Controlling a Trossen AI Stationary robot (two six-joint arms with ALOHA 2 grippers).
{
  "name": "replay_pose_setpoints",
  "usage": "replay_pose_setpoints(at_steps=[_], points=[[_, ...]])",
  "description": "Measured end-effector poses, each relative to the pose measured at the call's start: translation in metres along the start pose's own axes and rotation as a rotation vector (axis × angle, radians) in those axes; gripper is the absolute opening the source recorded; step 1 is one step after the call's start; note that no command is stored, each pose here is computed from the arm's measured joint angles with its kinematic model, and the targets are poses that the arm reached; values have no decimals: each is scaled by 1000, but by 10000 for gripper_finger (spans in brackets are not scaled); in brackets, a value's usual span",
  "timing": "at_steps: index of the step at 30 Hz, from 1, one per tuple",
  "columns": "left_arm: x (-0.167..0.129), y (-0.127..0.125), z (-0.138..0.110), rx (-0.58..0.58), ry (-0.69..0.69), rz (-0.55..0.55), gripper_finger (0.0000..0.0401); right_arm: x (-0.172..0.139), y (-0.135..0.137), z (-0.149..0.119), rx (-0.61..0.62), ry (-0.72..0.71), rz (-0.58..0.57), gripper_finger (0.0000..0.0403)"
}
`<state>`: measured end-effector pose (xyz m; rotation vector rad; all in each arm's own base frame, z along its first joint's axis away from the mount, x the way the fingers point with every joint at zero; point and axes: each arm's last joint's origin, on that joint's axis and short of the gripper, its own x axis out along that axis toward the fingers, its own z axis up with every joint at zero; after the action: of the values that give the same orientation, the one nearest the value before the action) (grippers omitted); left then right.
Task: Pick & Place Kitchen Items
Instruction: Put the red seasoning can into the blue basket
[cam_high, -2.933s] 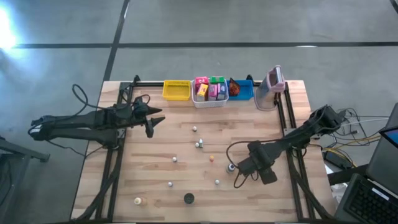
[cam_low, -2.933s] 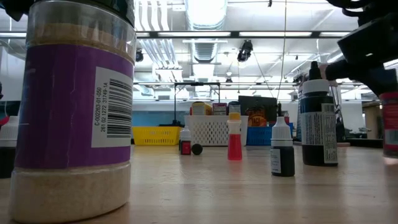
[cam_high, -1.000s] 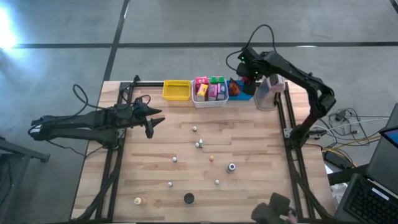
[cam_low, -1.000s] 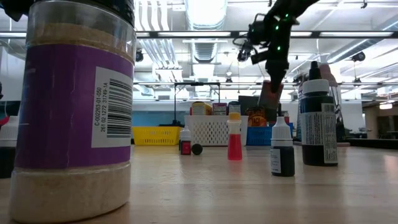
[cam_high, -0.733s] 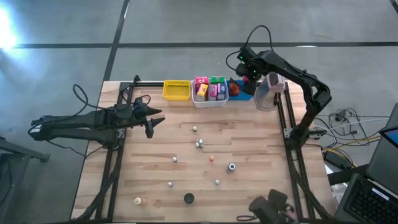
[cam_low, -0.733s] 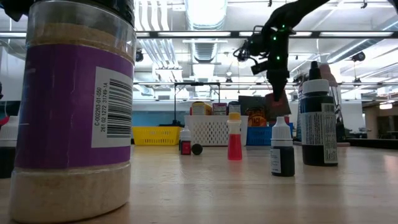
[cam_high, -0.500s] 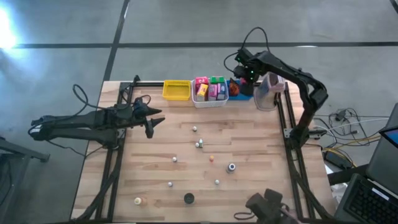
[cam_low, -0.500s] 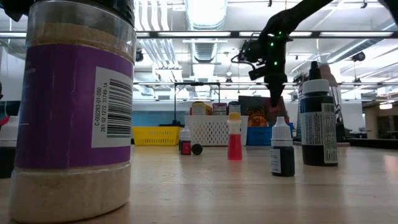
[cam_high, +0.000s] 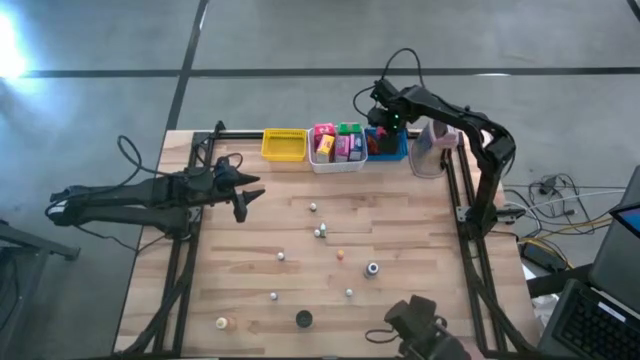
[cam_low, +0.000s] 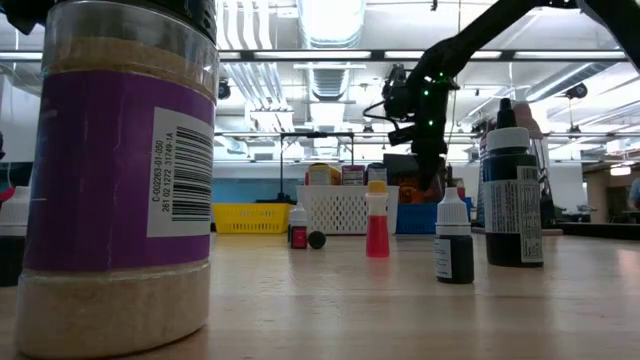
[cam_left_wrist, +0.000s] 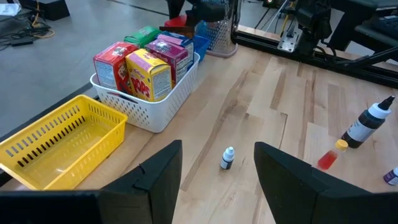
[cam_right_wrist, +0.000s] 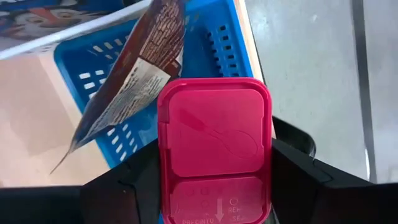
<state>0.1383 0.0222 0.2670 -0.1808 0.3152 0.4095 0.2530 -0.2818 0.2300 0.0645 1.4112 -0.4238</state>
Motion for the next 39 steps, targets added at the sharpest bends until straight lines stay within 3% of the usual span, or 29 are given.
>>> replay_pose_setpoints(at_steps=[5,14,19,28,39], points=[[0,0,0,0,3,0,207,15,0,3,-46,16,12,235],[0,0,0,-4,3,1,207,40,-2,5,-91,60,35,214],[0,0,0,-4,3,0,207,42,-3,7,-111,35,15,253],[0,0,0,-4,3,0,207,28,-4,7,-119,10,-15,292],[0,0,0,-4,3,0,207,-12,-4,2,-77,-71,-57,268]])
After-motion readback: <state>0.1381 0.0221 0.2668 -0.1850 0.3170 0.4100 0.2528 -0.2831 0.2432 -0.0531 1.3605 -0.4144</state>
